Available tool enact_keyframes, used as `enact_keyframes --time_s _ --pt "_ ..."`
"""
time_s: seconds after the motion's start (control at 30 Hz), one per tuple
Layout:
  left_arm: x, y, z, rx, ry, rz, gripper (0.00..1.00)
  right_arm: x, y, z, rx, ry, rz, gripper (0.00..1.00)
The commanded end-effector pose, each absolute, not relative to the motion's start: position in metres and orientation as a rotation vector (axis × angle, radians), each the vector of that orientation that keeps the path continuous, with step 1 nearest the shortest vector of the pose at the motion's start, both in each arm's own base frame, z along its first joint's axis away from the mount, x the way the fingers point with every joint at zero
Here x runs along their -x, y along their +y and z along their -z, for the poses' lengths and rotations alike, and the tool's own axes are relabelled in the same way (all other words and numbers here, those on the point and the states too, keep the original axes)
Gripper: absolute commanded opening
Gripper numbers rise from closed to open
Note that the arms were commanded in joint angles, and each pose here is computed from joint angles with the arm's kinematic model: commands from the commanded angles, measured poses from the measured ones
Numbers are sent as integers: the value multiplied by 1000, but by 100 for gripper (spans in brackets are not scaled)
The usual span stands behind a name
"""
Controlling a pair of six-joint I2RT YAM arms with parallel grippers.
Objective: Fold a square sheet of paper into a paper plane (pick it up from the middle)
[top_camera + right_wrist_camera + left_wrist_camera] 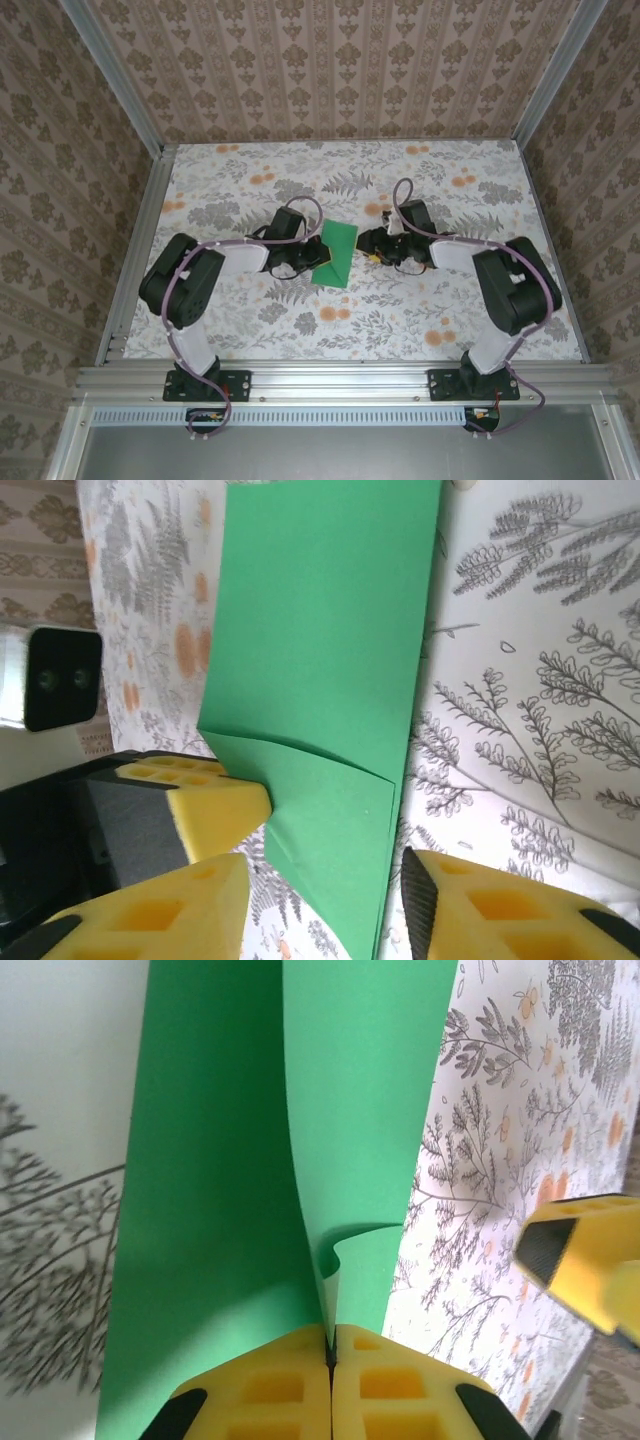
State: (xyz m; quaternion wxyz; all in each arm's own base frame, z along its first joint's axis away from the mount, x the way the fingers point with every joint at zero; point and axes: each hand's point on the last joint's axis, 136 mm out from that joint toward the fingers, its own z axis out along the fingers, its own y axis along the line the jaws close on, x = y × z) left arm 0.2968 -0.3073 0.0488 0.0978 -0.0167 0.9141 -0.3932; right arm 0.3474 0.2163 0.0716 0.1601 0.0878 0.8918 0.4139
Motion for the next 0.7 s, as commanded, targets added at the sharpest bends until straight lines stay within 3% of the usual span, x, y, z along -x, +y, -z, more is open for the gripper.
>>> enact_keyframes --time_s 0.0,0.13,0.3,0.53,0.67 --pt "-298 -295 -87 -95 2664 1024 6 -342 192 -90 -181 2551 -962 63" --pt "-289 -269 -111 -211 2690 752 6 -336 170 -111 -134 2506 -798 76" --pt "-288 -228 -136 -289 2697 395 6 -331 146 -139 -101 2414 -639 85" --pt "-293 -156 -178 -315 2613 -318 6 -321 122 -162 -113 2320 -509 92" --pt "-298 -141 -190 -349 2550 -587 6 -320 112 -164 -147 2298 -464 93"
